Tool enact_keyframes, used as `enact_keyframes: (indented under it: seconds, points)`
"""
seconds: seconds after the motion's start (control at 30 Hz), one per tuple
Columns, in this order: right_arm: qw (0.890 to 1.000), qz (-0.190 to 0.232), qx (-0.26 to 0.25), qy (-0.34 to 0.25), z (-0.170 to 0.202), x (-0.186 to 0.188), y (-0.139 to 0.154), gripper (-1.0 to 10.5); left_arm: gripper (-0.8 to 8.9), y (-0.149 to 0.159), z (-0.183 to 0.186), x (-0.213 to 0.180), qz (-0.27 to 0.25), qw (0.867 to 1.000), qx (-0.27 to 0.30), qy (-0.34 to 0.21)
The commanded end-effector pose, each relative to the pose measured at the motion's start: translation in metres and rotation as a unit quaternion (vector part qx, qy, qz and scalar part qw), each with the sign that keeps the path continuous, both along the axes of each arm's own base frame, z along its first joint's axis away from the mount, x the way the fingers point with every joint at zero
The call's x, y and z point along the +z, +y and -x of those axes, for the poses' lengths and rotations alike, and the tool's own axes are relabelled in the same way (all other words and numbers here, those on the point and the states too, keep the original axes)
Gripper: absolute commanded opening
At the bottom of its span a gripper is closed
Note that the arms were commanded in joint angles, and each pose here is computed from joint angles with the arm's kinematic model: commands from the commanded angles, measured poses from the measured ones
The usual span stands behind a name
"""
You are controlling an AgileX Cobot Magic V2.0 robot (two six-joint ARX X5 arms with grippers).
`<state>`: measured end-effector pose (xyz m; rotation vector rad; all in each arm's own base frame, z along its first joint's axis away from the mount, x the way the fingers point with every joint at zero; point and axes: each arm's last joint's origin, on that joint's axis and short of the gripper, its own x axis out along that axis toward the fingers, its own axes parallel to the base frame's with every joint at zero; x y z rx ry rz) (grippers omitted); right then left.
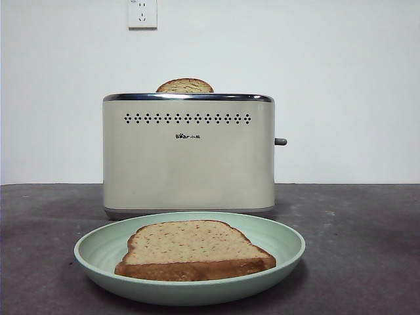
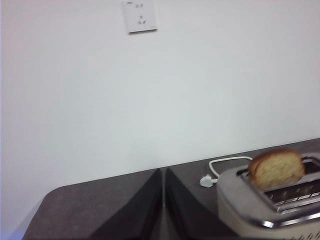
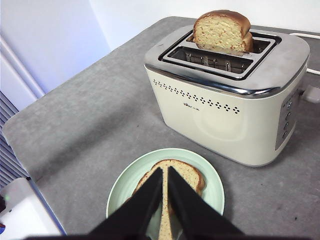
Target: Take the bread from the toaster,put the bread on the plate,put the plate on the table
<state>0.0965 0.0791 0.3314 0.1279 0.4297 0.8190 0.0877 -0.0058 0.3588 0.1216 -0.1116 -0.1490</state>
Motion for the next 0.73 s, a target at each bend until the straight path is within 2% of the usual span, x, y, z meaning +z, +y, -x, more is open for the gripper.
enact_keyframes:
  seconds: [0.03,0.37,0.73]
  points:
    - [1.000,-0.003,0.005,-0.013,0.000,0.005,0.001,0.0,0.08,0.001,-0.002,-0.030,0.003,1.000,0.006,0.000]
    - [1.000,-0.004,0.005,-0.013,0.000,0.005,0.001,0.0,0.08,0.002,-0.007,-0.128,0.027,0.997,0.015,0.069]
    - [1.000,-0.004,0.005,-0.013,0.000,0.005,0.001,0.0,0.08,0.002,-0.006,-0.183,0.041,0.995,0.016,0.086]
